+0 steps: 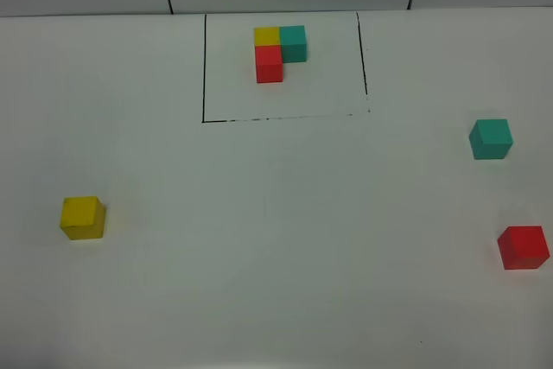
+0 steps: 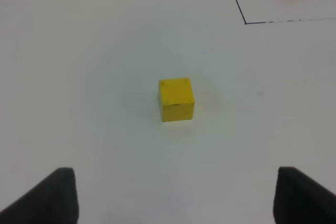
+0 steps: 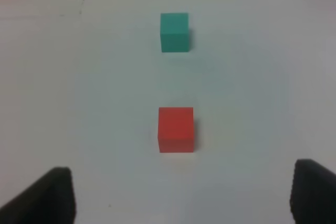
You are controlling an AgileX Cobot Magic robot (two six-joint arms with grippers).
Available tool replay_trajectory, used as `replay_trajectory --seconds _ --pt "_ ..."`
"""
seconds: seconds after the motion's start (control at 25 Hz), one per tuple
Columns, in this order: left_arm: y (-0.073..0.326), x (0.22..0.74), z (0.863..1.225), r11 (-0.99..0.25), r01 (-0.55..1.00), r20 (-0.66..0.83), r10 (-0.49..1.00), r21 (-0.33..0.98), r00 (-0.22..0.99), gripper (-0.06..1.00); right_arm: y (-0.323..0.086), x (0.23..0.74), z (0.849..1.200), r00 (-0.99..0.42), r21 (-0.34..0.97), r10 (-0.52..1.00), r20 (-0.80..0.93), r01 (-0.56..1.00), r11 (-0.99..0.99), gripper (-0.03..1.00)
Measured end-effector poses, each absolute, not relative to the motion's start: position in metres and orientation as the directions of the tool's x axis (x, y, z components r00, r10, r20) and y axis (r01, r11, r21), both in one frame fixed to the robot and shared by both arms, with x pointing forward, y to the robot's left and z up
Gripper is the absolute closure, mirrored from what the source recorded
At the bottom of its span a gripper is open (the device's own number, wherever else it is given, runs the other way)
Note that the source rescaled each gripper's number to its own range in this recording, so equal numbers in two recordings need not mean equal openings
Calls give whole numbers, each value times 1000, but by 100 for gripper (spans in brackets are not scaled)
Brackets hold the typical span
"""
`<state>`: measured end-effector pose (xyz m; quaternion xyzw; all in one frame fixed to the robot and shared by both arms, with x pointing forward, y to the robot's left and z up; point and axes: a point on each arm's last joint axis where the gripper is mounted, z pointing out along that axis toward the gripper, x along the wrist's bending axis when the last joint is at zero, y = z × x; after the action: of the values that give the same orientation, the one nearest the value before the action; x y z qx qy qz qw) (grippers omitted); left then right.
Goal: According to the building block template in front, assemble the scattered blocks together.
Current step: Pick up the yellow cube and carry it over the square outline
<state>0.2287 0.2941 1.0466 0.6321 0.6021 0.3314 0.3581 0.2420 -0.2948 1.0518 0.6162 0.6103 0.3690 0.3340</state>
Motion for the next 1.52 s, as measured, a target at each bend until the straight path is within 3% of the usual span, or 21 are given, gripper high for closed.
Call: replay_trajectory --seconds 1.52 --pt "294 229 1047 -19 524 -12 998 852 55 16 -295 242 1052 -17 862 999 47 506 -32 28"
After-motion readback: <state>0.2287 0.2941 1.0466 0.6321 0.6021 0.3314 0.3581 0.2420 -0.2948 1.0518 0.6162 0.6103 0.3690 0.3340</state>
